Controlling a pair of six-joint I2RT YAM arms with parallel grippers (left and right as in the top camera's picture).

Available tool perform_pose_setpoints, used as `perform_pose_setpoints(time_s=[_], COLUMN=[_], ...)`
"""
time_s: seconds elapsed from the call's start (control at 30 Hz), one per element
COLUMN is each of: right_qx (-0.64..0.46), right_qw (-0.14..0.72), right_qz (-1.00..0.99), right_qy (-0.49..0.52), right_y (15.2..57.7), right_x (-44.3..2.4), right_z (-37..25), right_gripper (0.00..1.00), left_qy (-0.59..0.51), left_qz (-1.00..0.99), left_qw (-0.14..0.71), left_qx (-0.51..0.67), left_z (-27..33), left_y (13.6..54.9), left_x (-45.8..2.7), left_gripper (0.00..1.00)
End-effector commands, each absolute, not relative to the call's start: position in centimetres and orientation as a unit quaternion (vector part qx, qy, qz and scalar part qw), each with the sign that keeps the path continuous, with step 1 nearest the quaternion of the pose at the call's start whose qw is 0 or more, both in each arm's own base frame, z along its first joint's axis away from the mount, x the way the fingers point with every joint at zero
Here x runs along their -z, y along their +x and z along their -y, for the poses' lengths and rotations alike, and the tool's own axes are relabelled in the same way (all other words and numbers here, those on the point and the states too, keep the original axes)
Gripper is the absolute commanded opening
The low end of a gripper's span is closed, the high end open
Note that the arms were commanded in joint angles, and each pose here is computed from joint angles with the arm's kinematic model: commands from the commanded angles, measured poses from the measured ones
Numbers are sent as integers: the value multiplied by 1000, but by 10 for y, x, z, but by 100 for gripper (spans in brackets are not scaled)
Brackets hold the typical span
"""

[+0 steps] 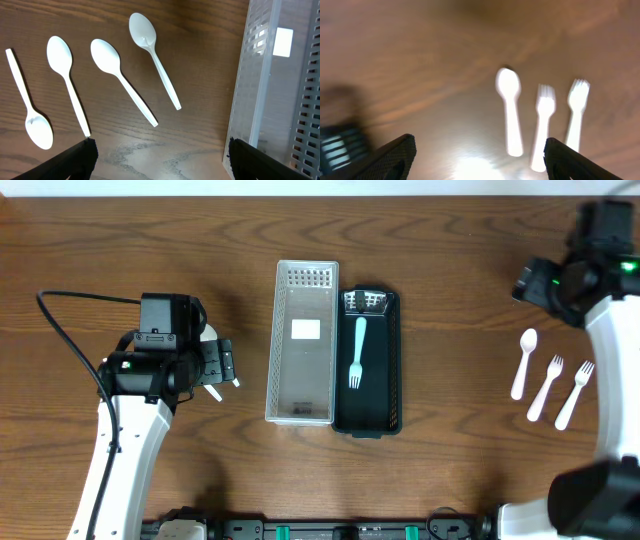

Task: Pack container
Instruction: 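Move the right gripper back over the white spoon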

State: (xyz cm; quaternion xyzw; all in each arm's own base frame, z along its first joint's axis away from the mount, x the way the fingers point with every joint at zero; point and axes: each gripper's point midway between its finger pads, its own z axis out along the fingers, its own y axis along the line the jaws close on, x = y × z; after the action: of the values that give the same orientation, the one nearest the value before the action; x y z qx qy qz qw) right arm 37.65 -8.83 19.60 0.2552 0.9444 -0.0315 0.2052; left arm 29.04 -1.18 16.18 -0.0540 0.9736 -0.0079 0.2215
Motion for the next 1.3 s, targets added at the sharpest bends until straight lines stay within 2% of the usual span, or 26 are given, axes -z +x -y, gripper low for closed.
perform_pose_setpoints(time_s=[0.0,0.2,0.33,0.6,0.93,1.0,1.13,1.27], right_qx=[21,-12,-17,-21,-21,-22,-22,-22], right_qw=[142,61,30,-19,-27,-27,-29,-29], right_qz=[-958,-962,-965,-966,-968,-969,-970,-970], right_qy=[249,265,261,256,247,243,241,241], right_y=[363,349,350,346,345,345,345,344], right_x=[-147,-69,-38,2,14,14,14,14], right_z=[113,125,122,115,115,115,115,114], right_gripper=[86,84,84,84,84,79,63,54], left_qy=[-50,-50,-51,-50,-50,-50,-50,-50], left_qz=[-971,-971,-971,-971,-971,-971,-971,-971], left_qw=[233,233,233,233,233,233,233,233], left_qx=[8,8,8,8,8,8,8,8], left_z=[12,12,12,12,12,12,12,12], left_y=[293,293,293,293,293,293,293,293], left_x=[-170,-170,-170,-170,-170,-170,-170,-170], left_gripper=[87,87,87,87,87,87,87,87])
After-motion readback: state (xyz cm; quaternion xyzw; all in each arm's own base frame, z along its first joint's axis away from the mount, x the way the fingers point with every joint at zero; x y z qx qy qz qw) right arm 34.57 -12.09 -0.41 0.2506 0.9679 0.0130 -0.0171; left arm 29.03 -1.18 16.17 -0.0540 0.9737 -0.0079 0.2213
